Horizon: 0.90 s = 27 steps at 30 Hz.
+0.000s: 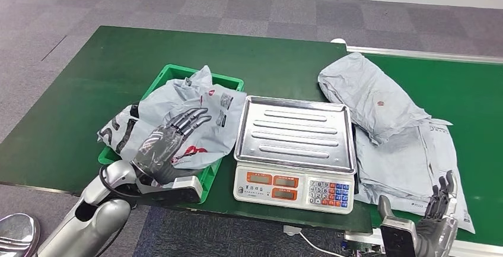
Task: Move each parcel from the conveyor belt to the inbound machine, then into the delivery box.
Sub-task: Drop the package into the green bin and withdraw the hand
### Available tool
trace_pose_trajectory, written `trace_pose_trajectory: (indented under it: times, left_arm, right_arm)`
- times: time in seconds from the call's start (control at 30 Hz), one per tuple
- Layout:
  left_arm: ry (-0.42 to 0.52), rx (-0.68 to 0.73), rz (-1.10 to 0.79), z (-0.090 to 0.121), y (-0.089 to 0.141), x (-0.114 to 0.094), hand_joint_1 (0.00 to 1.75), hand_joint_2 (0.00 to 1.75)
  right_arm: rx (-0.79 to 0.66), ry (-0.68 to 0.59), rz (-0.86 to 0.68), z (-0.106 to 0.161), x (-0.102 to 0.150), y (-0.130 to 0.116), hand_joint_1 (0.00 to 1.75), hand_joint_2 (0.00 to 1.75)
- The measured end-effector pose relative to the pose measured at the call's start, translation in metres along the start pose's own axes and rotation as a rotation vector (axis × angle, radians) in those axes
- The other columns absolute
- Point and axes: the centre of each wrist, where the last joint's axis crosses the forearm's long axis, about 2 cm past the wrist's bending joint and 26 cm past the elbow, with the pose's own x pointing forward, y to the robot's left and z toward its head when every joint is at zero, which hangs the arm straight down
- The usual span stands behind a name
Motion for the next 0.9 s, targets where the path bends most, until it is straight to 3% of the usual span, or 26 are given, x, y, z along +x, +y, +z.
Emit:
trace_pose_trajectory:
  times: [0.13, 0.3, 0.9]
  left_arm:
    - [-0.048, 0.164, 0.172, -0.004, 0.021, 0.006, 0.0, 1.75]
    - [-0.083, 0.225, 0.313, -0.001, 0.04, 0.002, 0.0, 1.75]
    - [-0.074, 0.281, 0.357, 0.025, 0.066, -0.016, 0.0, 1.75]
  right_arm:
    - [-0.007, 0.006, 0.002, 0.002, 0.001, -0.001, 0.0, 1.75]
    - [-0.009, 0.013, 0.008, 0.007, 0.001, -0.003, 0.0, 1.75]
    - [-0.028, 0.022, 0.007, 0.007, 0.0, -0.005, 0.0, 1.75]
